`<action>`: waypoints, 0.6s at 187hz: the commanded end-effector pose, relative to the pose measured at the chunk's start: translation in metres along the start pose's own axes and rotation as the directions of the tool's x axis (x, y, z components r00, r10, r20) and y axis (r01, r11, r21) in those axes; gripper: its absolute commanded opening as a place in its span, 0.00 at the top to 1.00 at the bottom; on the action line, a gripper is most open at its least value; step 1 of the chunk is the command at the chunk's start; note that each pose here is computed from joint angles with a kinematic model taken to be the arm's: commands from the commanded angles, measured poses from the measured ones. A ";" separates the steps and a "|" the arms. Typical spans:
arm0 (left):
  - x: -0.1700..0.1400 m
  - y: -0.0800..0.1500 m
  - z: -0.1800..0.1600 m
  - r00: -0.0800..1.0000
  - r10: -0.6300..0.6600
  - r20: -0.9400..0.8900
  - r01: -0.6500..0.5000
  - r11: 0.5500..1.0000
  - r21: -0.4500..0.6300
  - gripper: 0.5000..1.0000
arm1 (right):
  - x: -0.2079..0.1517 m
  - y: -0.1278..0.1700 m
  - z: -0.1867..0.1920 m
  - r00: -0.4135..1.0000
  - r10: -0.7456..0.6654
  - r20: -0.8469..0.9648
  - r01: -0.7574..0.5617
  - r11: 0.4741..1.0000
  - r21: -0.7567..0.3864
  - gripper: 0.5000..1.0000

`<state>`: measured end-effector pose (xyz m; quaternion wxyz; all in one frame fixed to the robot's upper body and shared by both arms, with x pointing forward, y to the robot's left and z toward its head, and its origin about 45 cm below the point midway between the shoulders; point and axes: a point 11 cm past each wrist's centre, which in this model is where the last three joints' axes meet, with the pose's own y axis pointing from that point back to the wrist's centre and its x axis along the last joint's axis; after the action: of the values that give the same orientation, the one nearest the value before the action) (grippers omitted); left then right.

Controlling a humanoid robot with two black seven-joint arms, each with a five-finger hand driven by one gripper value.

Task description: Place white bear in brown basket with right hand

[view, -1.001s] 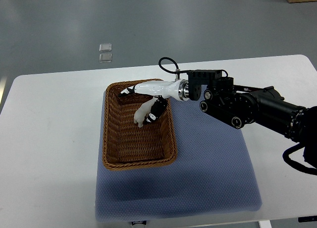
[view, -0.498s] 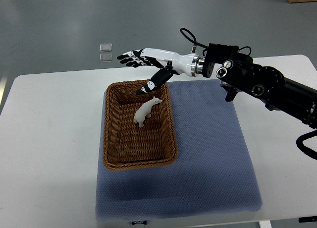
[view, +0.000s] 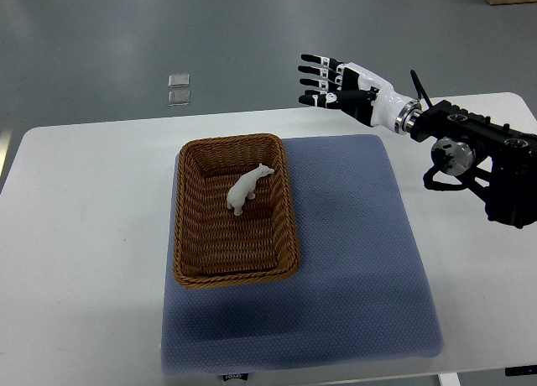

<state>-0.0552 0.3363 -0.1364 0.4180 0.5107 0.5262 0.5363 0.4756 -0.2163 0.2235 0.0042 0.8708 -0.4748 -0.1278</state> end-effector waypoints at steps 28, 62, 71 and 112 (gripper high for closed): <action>0.000 0.000 0.000 1.000 0.000 0.000 0.000 1.000 0.000 0.00 | 0.022 0.009 0.012 0.976 0.099 0.194 -0.097 0.995 -0.021 0.15; 0.000 0.000 0.000 1.000 0.000 0.000 0.000 1.000 0.000 0.00 | 0.025 0.011 0.019 0.929 0.129 0.346 -0.133 0.991 -0.012 0.15; 0.000 0.000 0.000 1.000 0.000 0.000 0.000 1.000 0.000 0.00 | 0.026 0.012 0.022 0.923 0.134 0.360 -0.139 0.990 -0.012 0.15; 0.000 0.000 0.000 1.000 0.000 0.000 0.000 1.000 0.000 0.00 | 0.025 0.015 0.029 0.921 0.130 0.367 -0.133 0.991 -0.017 0.15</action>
<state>-0.0552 0.3363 -0.1364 0.4180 0.5106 0.5262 0.5363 0.4719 -0.2424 0.1955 -0.0807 0.7967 -0.5280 -0.2829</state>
